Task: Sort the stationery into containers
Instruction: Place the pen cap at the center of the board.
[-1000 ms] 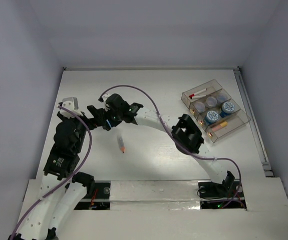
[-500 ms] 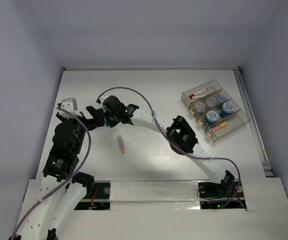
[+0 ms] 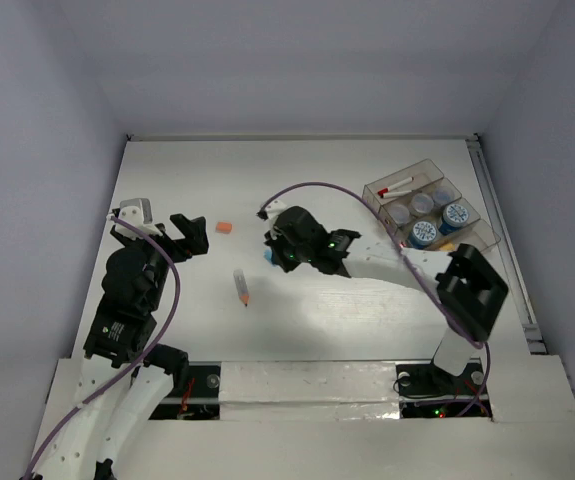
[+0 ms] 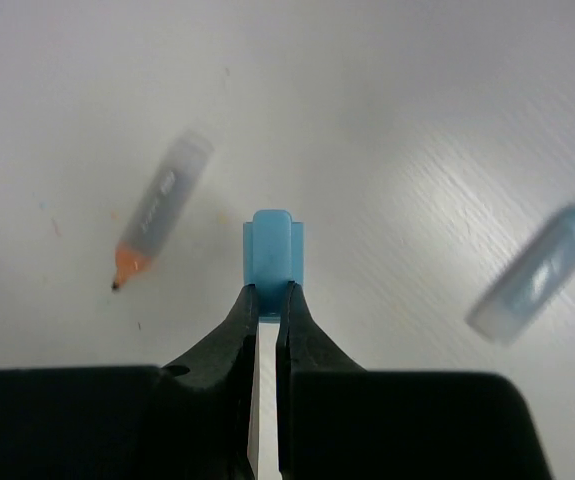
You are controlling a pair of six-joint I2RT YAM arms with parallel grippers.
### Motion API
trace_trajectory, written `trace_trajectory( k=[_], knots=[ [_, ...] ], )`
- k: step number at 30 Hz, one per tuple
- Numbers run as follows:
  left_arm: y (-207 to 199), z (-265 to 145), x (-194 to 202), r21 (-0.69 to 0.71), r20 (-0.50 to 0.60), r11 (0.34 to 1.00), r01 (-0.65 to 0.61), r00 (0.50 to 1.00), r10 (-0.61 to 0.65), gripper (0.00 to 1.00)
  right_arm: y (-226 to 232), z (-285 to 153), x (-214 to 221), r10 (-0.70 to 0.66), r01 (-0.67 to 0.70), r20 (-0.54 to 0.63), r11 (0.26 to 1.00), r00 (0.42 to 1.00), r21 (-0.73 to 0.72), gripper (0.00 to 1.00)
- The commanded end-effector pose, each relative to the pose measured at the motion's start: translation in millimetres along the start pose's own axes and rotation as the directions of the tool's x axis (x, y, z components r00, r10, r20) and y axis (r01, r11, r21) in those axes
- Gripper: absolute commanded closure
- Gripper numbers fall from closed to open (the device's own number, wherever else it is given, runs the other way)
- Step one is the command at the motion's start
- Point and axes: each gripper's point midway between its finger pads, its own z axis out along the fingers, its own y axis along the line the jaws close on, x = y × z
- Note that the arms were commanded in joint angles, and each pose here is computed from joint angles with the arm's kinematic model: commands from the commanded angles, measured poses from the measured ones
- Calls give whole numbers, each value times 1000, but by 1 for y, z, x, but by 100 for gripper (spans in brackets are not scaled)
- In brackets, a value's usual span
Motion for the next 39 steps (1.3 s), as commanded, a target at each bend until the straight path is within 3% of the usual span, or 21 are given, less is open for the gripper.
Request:
trace_trajectory(
  k=[1,2,6,9,11,16,19,22,25,27,29,35,39],
  knots=[
    [-9,-1,-20,40,66,999,18,998,-21,1,-19,-25,32,51,-51,-4,998,999,44,100],
    [-11,-1,-19,47,65,999,18,998,-21,1,-26,-28,70,72,-66,-77,995,994,73,100],
    [-11,0,-18,50,59,999,17,998,-20,1,-39,-48,112,100,-82,-133,988,986,129,100],
    [-14,0,-16,63,50,998,15,999,-18,1,-47,-57,116,91,-71,-119,984,989,162,99],
    [-14,1,-14,61,44,998,14,999,-17,1,-48,-57,113,80,-63,-105,985,991,158,83],
    [-11,-1,-16,47,53,999,12,999,-15,1,-59,-53,108,79,-45,-144,973,986,225,68],
    [-10,-1,-17,43,56,999,13,998,-15,1,-66,-61,100,90,-49,-143,961,986,272,45],
    [-13,0,-16,58,50,998,10,999,-13,1,-55,-75,82,107,-84,-96,974,990,212,33],
    [-14,0,-15,63,48,998,10,999,-13,1,-27,-82,68,161,-157,-64,985,985,71,32],
    [-14,0,-15,64,48,998,10,999,-13,1,1,-81,70,211,-218,-84,973,974,-77,33],
    [-14,0,-16,64,50,998,10,999,-14,1,14,-77,78,239,-255,-122,957,963,-137,33],
    [-15,-1,-15,68,48,998,10,999,-14,1,28,-63,103,313,-350,-213,921,926,-169,30],
    [-15,-1,-16,70,52,997,11,999,-15,1,15,-55,120,343,-369,-242,927,908,-69,29]
  ],
)
